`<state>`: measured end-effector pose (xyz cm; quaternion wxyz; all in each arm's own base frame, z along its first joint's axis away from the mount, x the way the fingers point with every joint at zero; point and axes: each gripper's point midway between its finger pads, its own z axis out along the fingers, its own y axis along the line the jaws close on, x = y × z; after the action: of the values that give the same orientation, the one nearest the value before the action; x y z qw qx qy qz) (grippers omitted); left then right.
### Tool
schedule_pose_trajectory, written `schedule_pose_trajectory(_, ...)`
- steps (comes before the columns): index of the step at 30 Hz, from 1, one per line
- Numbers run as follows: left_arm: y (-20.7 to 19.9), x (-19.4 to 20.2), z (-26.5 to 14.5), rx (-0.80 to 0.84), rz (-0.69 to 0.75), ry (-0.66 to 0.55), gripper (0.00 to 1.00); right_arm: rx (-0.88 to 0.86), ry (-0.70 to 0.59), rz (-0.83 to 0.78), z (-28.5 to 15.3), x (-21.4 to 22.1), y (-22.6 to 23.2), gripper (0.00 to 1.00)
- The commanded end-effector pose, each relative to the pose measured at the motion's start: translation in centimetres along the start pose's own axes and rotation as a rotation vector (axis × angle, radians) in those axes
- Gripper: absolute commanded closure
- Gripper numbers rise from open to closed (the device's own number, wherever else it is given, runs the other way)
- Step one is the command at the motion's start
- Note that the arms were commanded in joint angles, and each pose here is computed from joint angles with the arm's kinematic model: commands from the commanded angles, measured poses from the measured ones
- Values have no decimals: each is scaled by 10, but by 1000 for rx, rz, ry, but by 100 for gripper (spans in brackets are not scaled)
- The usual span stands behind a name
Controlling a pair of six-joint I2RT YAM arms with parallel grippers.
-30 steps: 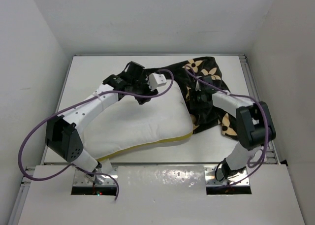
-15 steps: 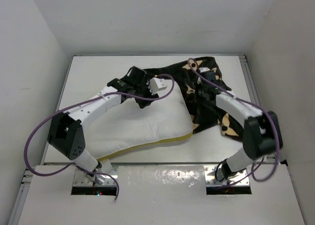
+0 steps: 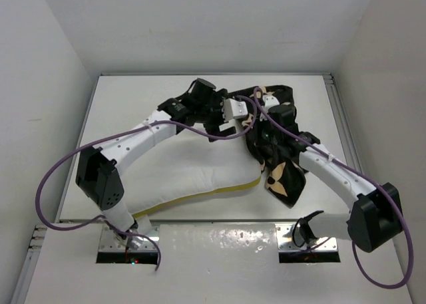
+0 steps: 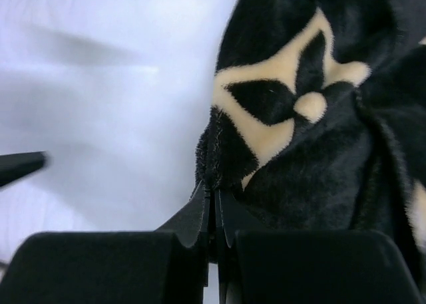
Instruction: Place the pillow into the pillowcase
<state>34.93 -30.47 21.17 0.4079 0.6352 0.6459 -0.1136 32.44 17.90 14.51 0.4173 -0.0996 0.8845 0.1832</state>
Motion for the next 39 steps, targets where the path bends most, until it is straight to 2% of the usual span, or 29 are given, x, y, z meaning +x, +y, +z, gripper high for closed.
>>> schedule_pose_trajectory(1,8,-16,25,-43,64,-95,0,-154,-77,7,-7,-21,37,100)
schedule_pose_trajectory(3,17,-2,43,-96,46,-68,0,-211,-110,6,-13,-25,48,100)
schedule_pose_trajectory(5,29,-8,53,-146,52,-99,0,-256,-120,7,-21,-17,55,100)
schedule_pose_trajectory(9,17,-20,76,-40,140,-182,0,-281,-127,11,-29,-3,57,100)
schedule_pose_trajectory(12,-7,-12,94,71,187,-178,0,-300,-158,15,-35,-6,59,100)
schedule_pose_trajectory(16,9,-23,106,-18,77,-214,0,-325,-157,10,-38,-5,61,100)
schedule_pose_trajectory(20,9,-44,107,16,-14,-277,1,-354,-145,11,-42,2,62,100)
schedule_pose_trajectory(23,2,-61,104,78,-47,-325,15,-343,-150,28,-44,7,54,100)
schedule_pose_trajectory(24,-1,-70,102,108,-41,-353,26,-335,-150,35,-45,9,50,100)
schedule_pose_trajectory(25,-6,-69,102,135,-61,-344,41,-320,-147,44,-43,11,45,100)
schedule_pose_trajectory(26,-9,-71,101,154,-71,-342,72,-296,-142,56,-42,15,39,100)
schedule_pose_trajectory(27,-10,-72,100,154,-75,-342,90,-272,-137,67,-40,18,34,97)
schedule_pose_trajectory(28,-10,-71,99,156,-109,-328,100,-237,-136,77,-38,21,27,77)
schedule_pose_trajectory(30,-11,-67,96,161,-123,-306,100,-133,-134,94,-31,30,7,59)
schedule_pose_trajectory(31,-10,-67,95,150,-123,-299,100,-97,-100,99,-29,40,0,46)
schedule_pose_trajectory(32,-5,-64,93,122,-126,-279,100,-39,-86,108,-27,48,-11,22)
schedule_pose_trajectory(34,2,-60,90,81,-127,-251,100,-6,-71,98,-25,56,-14,8)
schedule_pose_trajectory(37,10,-54,87,36,-107,-213,100,77,-89,79,-23,66,-22,7)
schedule_pose_trajectory(39,17,-49,84,8,-106,-192,100,116,-149,85,-22,62,-26,12)
